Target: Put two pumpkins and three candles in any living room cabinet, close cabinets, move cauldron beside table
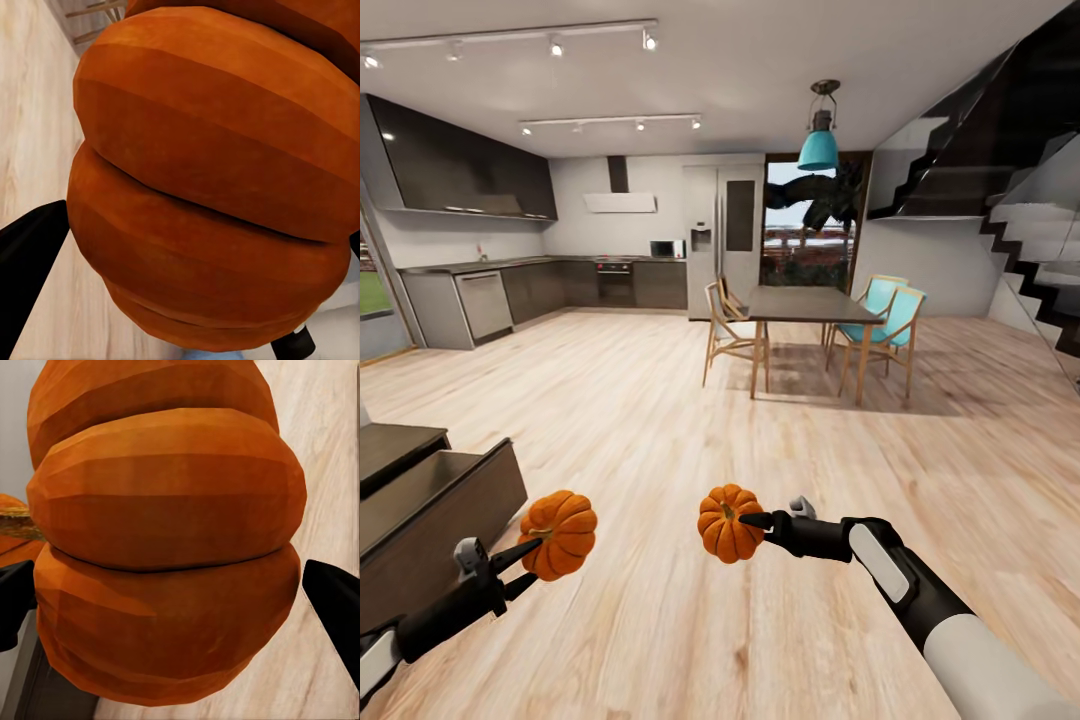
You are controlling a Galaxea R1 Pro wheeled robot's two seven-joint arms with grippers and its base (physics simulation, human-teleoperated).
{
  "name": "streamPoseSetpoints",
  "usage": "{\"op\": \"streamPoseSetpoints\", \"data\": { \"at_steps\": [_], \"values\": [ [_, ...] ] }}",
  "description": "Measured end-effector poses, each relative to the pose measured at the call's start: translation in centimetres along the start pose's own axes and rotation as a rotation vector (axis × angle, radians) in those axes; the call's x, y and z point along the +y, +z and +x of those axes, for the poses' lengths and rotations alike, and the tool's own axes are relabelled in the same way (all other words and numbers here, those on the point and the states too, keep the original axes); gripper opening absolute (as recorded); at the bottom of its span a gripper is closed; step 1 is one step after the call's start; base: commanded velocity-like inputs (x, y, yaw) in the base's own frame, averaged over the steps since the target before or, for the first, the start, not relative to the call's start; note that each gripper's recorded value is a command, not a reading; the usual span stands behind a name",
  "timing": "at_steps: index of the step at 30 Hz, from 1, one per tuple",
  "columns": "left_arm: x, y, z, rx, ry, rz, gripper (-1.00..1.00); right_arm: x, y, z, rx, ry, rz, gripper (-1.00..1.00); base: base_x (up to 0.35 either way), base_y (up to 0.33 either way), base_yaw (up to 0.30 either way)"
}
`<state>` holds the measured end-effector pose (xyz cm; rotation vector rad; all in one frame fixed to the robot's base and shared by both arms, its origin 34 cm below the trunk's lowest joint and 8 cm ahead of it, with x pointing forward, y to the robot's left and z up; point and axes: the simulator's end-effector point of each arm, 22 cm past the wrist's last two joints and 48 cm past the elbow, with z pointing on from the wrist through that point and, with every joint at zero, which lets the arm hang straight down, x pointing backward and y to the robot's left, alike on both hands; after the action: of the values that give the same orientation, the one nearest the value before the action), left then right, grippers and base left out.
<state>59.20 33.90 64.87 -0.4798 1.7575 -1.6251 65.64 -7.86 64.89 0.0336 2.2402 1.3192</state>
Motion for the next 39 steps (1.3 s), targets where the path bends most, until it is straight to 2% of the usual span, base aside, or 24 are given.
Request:
{"op": "streamPoseSetpoints", "data": {
  "at_steps": [19, 39],
  "values": [
    [-0.02, 0.00, -0.02, 0.000, 0.000, 0.000, -1.00, 0.21, 0.18, 0.06, 0.000, 0.000, -0.004, -1.00, 0.238, -0.191, 0.000],
    [-0.09, -0.05, -0.08, -0.002, 0.000, 0.002, -1.00, 0.23, 0.17, 0.05, 0.000, 0.000, -0.005, -1.00, 0.314, -0.078, 0.000]
  ]
}}
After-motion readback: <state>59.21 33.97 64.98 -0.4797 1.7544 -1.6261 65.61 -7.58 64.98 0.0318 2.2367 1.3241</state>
